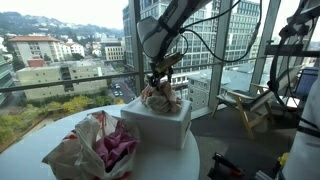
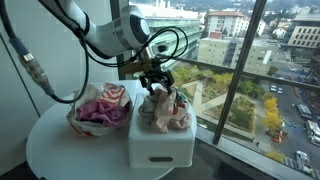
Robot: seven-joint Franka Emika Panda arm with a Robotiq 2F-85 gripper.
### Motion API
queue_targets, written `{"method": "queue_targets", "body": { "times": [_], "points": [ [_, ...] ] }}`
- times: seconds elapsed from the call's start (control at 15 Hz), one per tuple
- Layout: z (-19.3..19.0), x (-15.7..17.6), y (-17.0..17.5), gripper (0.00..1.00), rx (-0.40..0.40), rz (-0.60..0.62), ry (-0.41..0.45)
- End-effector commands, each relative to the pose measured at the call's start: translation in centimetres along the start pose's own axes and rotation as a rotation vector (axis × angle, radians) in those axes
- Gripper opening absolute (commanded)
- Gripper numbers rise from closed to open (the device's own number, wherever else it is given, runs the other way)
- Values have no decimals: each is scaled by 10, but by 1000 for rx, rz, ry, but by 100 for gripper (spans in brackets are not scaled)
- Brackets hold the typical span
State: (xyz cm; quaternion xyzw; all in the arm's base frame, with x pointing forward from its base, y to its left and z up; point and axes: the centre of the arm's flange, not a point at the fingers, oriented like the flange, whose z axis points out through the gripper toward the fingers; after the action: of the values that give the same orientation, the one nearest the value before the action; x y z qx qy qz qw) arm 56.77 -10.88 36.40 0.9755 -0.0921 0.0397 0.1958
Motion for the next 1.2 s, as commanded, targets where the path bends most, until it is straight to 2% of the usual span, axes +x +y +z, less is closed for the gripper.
{"method": "queue_targets", "body": {
  "times": [0.0,0.27,0.6,0.87,1.13],
  "points": [
    [0,-14,20,100,-4,56,17],
    [13,-9,26,100,-15,90,18],
    [20,9,26,100,-35,148,125],
    [33,17,30,100,-77,172,165],
    [55,25,28,100,-70,173,160]
  ]
}}
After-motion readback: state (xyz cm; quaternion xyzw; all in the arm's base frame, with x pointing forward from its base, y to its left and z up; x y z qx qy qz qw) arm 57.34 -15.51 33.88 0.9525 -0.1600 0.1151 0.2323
